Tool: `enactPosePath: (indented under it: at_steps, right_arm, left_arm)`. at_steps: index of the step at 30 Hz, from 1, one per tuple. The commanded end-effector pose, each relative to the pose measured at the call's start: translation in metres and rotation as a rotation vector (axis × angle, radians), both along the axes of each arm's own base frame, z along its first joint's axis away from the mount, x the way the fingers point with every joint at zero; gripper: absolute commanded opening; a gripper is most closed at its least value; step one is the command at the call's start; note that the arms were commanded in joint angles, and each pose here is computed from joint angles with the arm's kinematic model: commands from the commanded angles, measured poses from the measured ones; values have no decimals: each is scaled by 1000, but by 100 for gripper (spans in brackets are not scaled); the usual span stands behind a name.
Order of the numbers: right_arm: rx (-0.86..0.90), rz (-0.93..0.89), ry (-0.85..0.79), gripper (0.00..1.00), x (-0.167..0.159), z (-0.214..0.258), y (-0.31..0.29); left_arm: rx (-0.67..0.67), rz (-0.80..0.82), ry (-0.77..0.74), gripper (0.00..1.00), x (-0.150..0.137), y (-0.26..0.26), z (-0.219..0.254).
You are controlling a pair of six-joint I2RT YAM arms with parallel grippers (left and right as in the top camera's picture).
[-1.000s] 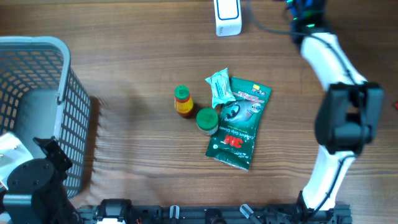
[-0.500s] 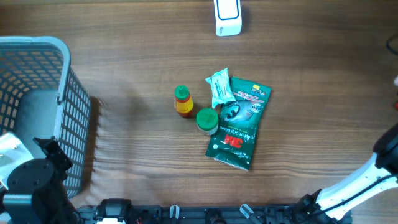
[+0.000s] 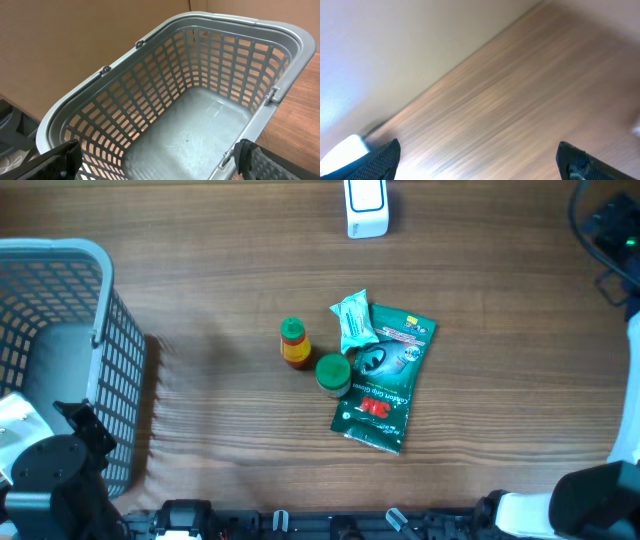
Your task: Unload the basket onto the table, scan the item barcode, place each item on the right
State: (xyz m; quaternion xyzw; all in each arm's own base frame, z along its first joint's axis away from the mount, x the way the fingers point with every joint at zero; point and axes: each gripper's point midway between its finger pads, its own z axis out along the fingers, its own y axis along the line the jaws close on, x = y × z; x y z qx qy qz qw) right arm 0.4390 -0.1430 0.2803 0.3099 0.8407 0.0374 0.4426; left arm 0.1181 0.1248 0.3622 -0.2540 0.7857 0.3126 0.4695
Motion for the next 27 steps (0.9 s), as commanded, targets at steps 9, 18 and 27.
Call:
enactPosePath:
  at_steps: [9, 18, 27]
  right_arm:
    - [420, 631, 451, 100, -52, -131, 279]
    - [342, 688, 555, 85, -51, -231, 331]
    - [394, 594, 711, 4, -67, -291, 339]
  left_arm:
    - [11, 16, -4, 100, -3, 2, 3]
    - [11, 16, -4, 100, -3, 2, 3]
    - [11, 16, -4, 100, -3, 2, 3]
